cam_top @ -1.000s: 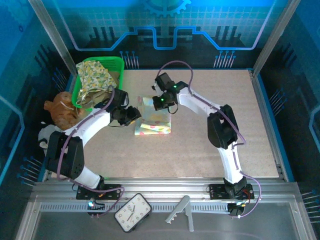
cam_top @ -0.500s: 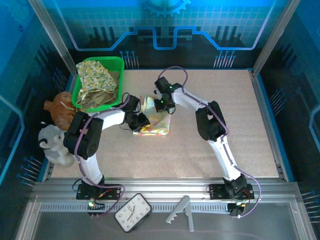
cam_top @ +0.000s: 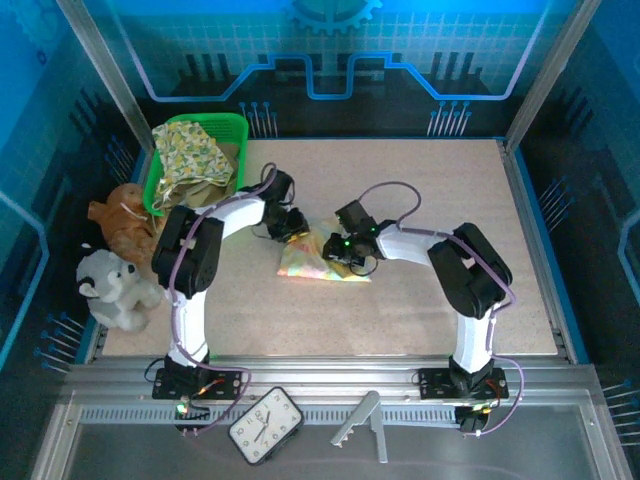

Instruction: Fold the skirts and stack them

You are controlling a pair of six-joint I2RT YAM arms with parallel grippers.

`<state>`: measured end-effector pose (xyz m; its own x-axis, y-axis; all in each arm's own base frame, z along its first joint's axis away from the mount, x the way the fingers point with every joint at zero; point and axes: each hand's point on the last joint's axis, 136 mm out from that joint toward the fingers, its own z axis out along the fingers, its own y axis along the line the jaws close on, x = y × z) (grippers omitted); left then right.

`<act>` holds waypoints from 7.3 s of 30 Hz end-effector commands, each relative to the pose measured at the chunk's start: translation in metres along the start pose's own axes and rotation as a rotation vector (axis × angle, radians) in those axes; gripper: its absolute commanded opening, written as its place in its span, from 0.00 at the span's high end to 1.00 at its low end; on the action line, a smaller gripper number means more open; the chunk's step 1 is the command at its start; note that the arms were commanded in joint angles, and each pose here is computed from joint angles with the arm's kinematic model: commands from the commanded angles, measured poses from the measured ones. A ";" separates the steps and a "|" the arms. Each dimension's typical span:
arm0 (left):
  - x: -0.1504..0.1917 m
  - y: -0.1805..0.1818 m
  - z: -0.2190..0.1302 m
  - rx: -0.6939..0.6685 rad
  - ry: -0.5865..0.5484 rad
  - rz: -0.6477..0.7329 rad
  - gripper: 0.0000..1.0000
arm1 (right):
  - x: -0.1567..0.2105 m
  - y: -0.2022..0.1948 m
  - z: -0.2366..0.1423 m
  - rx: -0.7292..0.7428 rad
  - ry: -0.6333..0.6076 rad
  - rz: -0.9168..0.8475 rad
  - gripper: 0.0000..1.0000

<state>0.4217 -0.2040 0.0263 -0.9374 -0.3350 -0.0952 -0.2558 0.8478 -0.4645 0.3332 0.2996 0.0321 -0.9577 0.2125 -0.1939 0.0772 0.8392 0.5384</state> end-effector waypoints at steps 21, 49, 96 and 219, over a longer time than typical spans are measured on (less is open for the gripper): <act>0.025 -0.001 -0.087 0.113 -0.096 -0.069 0.01 | -0.065 -0.046 -0.063 0.082 -0.012 -0.532 0.41; 0.015 -0.087 -0.098 0.484 -0.055 0.093 0.01 | -0.117 0.038 -0.043 -0.254 -0.124 -0.596 0.98; -0.016 -0.025 -0.051 0.304 -0.109 -0.180 0.01 | -0.087 0.010 -0.032 -0.149 0.070 -0.186 1.00; -0.006 0.092 -0.228 -0.028 -0.386 -0.241 0.01 | -0.212 -0.260 -0.128 0.595 0.366 -0.516 0.00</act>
<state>0.3497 -0.0363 0.1807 -0.6706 -0.6879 -0.2775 -0.4719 0.6843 -0.5560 0.4787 -0.0270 0.0262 -0.9418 -0.3324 0.0501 -0.3348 0.9410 -0.0501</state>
